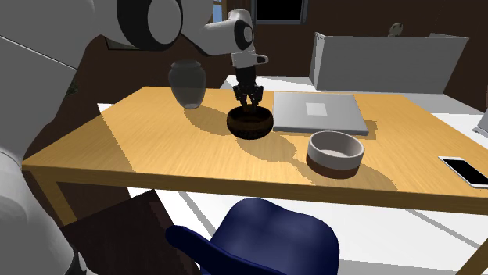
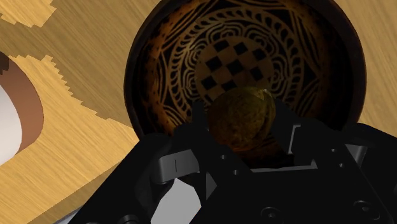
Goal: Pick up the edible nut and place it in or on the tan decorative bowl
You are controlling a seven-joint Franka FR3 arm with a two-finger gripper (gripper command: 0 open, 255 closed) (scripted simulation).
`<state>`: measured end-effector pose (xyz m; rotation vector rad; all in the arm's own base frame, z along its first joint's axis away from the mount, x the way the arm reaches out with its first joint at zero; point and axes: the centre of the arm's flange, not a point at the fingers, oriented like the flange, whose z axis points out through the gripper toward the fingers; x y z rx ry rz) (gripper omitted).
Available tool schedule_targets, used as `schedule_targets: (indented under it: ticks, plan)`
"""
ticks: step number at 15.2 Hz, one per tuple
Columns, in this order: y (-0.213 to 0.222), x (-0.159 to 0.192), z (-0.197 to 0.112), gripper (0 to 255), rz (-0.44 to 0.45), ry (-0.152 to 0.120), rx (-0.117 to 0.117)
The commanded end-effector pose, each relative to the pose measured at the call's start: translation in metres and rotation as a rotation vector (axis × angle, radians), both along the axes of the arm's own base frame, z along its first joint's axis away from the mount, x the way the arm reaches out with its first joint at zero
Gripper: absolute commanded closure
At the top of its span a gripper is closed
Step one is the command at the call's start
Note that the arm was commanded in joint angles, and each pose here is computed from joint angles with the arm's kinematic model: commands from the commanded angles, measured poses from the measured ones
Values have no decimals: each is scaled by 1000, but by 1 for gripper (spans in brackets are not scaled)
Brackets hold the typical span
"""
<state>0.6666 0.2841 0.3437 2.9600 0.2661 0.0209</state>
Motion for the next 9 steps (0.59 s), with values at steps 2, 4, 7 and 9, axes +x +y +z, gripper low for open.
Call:
schedule_targets:
  ticks: [2, 4, 7, 9]
  plan:
    - [0, 0, 0, 255, 0, 0, 0]
    - [0, 0, 0, 0, 0, 0, 0]
    - [0, 0, 0, 0, 0, 0, 0]
    - [2, 0, 13, 0, 0, 0, 0]
